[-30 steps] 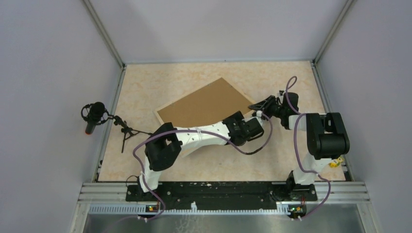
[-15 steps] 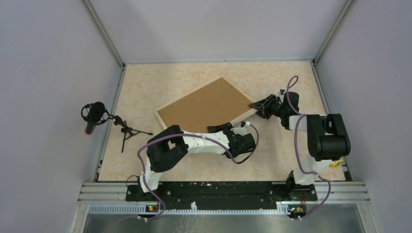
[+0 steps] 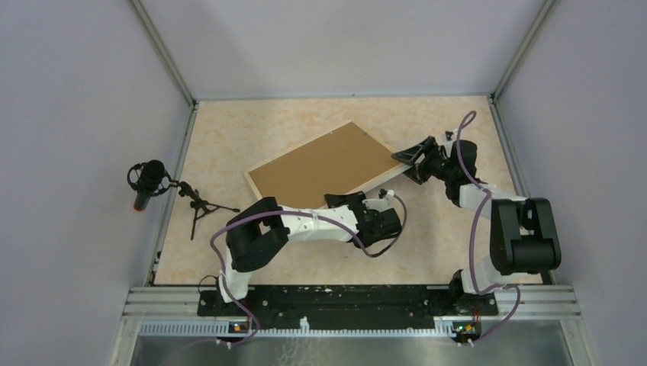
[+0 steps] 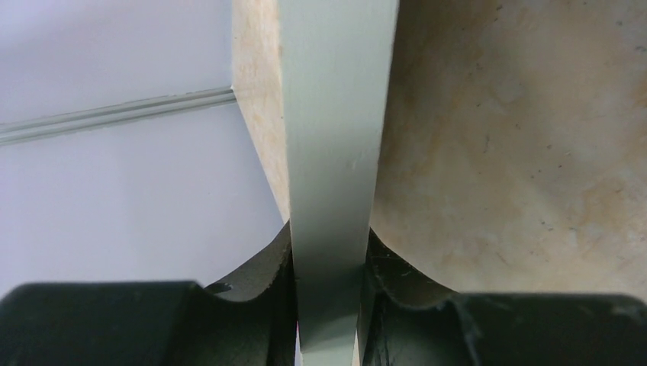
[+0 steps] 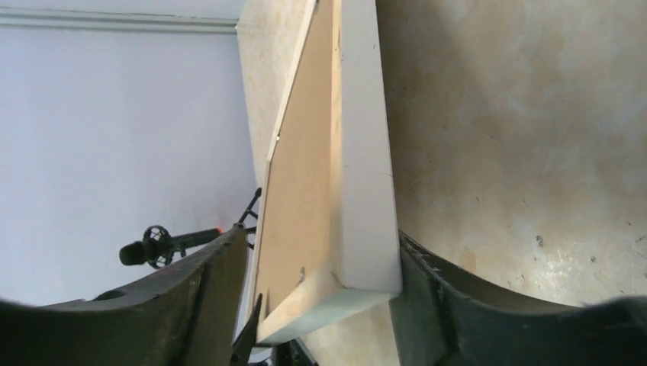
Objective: Put the photo into the frame
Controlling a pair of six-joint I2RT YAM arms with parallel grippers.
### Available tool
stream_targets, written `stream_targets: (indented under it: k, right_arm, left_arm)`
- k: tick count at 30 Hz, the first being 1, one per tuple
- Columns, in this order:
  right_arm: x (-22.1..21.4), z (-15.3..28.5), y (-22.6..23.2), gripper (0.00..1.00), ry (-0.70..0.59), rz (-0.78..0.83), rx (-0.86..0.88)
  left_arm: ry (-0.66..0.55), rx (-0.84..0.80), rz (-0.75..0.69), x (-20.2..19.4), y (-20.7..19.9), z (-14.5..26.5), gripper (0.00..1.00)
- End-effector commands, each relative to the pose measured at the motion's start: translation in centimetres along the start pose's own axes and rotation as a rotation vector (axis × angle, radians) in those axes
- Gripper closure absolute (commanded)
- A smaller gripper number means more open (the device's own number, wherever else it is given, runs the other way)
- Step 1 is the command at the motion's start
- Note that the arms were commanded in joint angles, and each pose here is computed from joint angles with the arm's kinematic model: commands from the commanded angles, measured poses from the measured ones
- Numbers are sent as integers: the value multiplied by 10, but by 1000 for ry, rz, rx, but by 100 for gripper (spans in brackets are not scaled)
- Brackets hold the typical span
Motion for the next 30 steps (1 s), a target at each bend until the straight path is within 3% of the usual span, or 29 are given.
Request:
stream_targets:
  k: [1, 4, 7, 9, 15, 24, 30]
  right_arm:
    - [5, 16, 43, 28, -54, 286, 74]
    - [7, 30, 54, 10, -115, 415, 2]
    - [8, 56, 69, 3, -174, 469, -66]
    - [1, 77, 85, 2, -209, 505, -49]
    - [-4, 131, 111, 1, -469, 589, -93]
    - [3, 159, 109, 1, -625, 554, -219]
    - [2, 177, 116, 1, -712, 551, -316]
  left_arm:
    - [-40, 81, 128, -1, 63, 22, 100]
    - [-77, 69, 150, 4, 87, 34, 100]
    - [-124, 45, 216, 10, 113, 47, 100]
    - [-157, 25, 245, 14, 129, 55, 100]
    - [-260, -12, 310, 27, 175, 86, 100]
    - [-508, -106, 525, 30, 230, 121, 100]
    - [-599, -204, 632, 28, 251, 127, 100]
Point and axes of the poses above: each gripper's point midway between its finger pads, its own z axis back along the fingers, its own y axis along the line the jaws close on, x = y × z, the point moved 10 cm from there along z, back along the fingers, and after that the axes turned 11 degrees about -z, right-handed, at the moved point
